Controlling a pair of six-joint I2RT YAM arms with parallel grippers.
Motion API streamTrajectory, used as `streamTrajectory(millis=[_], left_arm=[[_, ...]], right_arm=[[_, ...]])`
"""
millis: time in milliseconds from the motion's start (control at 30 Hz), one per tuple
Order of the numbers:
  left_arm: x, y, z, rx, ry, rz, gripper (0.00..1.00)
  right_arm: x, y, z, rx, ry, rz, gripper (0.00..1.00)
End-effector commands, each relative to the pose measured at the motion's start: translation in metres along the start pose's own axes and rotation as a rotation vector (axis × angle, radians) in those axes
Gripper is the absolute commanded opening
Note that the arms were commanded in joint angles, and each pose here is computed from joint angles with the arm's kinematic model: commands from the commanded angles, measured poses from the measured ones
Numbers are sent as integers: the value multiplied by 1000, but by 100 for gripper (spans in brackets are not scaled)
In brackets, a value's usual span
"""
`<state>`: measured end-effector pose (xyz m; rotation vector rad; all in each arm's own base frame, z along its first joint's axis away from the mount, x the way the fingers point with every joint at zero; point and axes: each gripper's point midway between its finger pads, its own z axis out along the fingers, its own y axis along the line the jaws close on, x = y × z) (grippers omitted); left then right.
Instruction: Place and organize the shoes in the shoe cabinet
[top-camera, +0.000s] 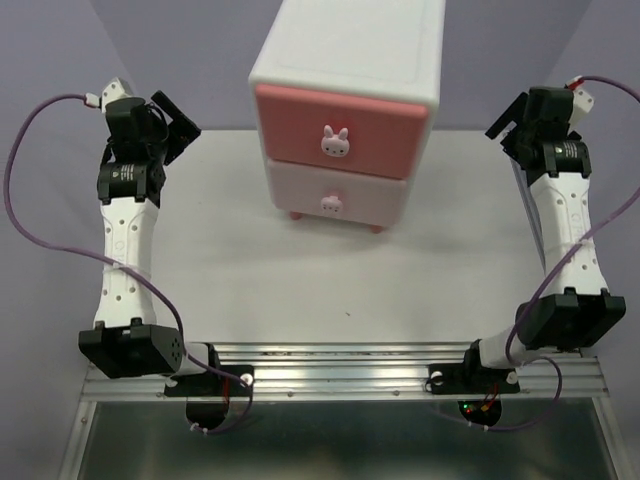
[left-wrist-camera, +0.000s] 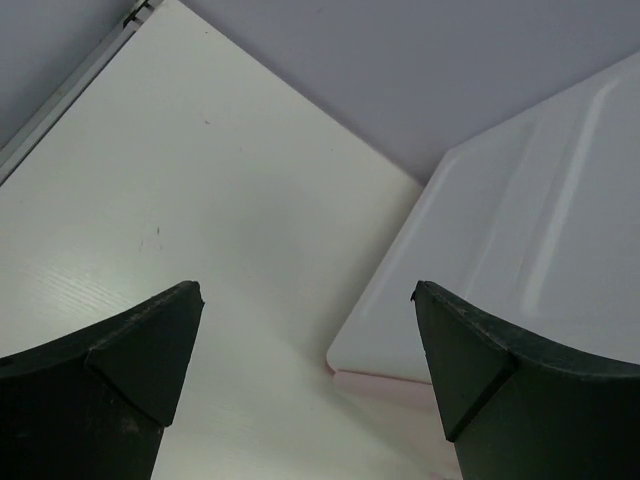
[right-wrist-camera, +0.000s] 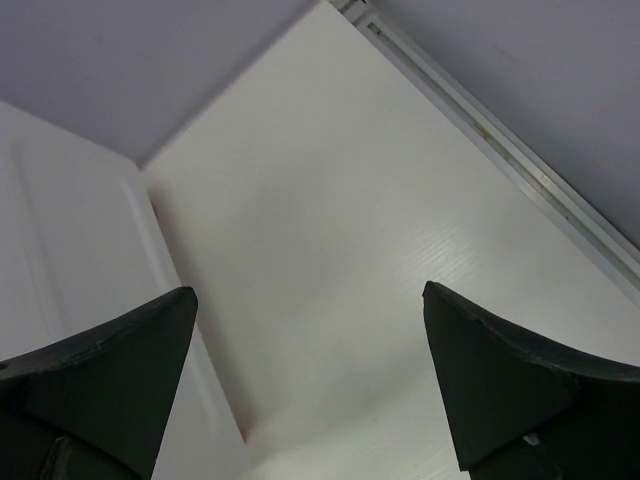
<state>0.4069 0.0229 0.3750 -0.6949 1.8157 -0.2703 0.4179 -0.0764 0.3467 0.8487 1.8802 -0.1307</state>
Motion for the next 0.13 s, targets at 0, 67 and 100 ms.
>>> streamTrajectory(millis=[0,67,100], left_arm=[[-46,-15,-39,69,-197,-13,99],[-40,-8,-34,42,-182,-2,99],[-37,-1,-32,10,-176,0,99]], right_arm=[[-18,-5,-30,-72,-116,62,100],[-15,-6,-33,-87,-128,70,100],[-12,-8,-36,-95,-123,53,100]])
